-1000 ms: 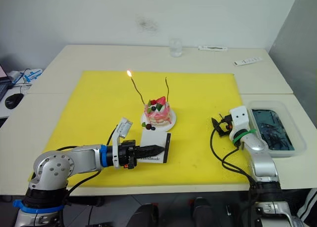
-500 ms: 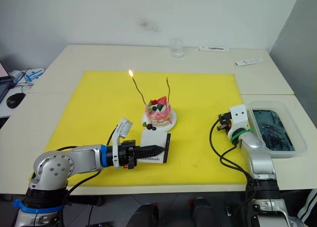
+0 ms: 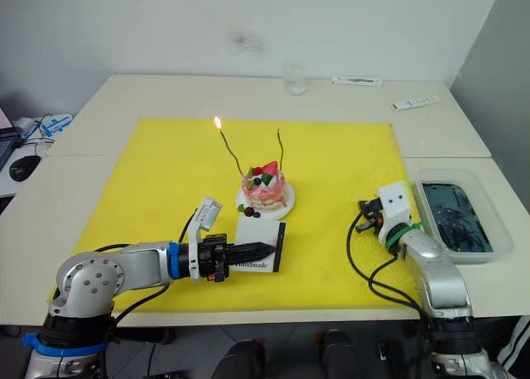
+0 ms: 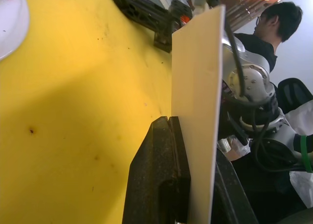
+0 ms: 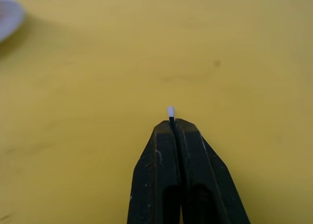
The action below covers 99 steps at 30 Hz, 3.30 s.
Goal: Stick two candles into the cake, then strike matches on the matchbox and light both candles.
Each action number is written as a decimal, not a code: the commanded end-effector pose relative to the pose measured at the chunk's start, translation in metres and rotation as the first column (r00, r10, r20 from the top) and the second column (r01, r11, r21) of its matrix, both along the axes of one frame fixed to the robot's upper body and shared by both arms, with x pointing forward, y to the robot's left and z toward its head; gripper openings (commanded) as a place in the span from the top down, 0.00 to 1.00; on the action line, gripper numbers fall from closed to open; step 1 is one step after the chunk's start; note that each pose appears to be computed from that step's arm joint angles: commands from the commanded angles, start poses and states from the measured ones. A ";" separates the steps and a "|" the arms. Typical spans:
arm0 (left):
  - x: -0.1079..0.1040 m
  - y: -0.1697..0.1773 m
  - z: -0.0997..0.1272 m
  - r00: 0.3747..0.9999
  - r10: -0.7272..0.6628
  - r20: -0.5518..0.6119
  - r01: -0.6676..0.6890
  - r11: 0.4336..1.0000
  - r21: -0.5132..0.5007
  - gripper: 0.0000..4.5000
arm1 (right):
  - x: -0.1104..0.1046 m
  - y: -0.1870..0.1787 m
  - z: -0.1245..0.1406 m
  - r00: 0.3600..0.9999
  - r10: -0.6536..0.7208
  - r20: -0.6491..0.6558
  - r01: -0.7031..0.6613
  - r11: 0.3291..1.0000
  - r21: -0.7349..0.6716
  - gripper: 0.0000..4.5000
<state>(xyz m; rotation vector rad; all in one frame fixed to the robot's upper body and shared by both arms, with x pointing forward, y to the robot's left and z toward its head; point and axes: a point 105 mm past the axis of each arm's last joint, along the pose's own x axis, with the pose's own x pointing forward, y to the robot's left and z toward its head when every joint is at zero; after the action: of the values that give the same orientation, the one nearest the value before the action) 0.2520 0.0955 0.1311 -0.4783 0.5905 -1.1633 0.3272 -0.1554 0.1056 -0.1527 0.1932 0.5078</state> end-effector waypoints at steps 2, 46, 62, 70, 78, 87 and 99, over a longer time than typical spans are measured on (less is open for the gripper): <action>0.000 0.002 0.008 0.999 0.007 0.036 -0.006 1.000 -0.016 1.00 | -0.025 0.016 0.015 0.991 0.131 0.030 -0.129 0.990 -0.050 1.00; 0.001 0.006 0.009 0.999 0.009 0.031 -0.009 1.000 0.003 1.00 | -0.034 0.012 -0.014 0.984 0.170 0.044 -0.168 0.984 -0.050 0.99; 0.021 -0.012 0.021 0.996 0.052 0.065 -0.049 0.997 -0.052 1.00 | -0.068 0.056 0.066 0.841 0.524 0.132 -0.486 0.840 -0.242 0.99; 0.027 -0.018 0.023 0.995 0.064 0.076 -0.059 0.996 -0.060 1.00 | -0.067 0.079 0.082 0.765 0.629 0.135 -0.552 0.750 -0.364 0.99; 0.030 -0.019 0.025 0.994 0.070 0.084 -0.065 0.996 -0.065 1.00 | -0.062 0.093 0.080 0.732 0.669 0.129 -0.576 0.708 -0.408 0.99; 0.029 -0.019 0.025 0.994 0.065 0.083 -0.059 0.996 -0.067 1.00 | -0.054 0.093 0.077 0.742 0.659 0.128 -0.557 0.711 -0.429 0.99; 0.026 -0.022 0.027 0.996 0.043 0.081 -0.037 0.996 -0.078 1.00 | -0.054 0.096 0.071 0.727 0.679 0.097 -0.573 0.679 -0.458 0.99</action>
<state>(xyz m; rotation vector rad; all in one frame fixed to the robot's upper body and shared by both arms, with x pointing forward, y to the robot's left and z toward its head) 0.2809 0.0774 0.1465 -0.5058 0.5045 -1.1200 0.2755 -0.0639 0.1695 -0.6803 0.0136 1.1267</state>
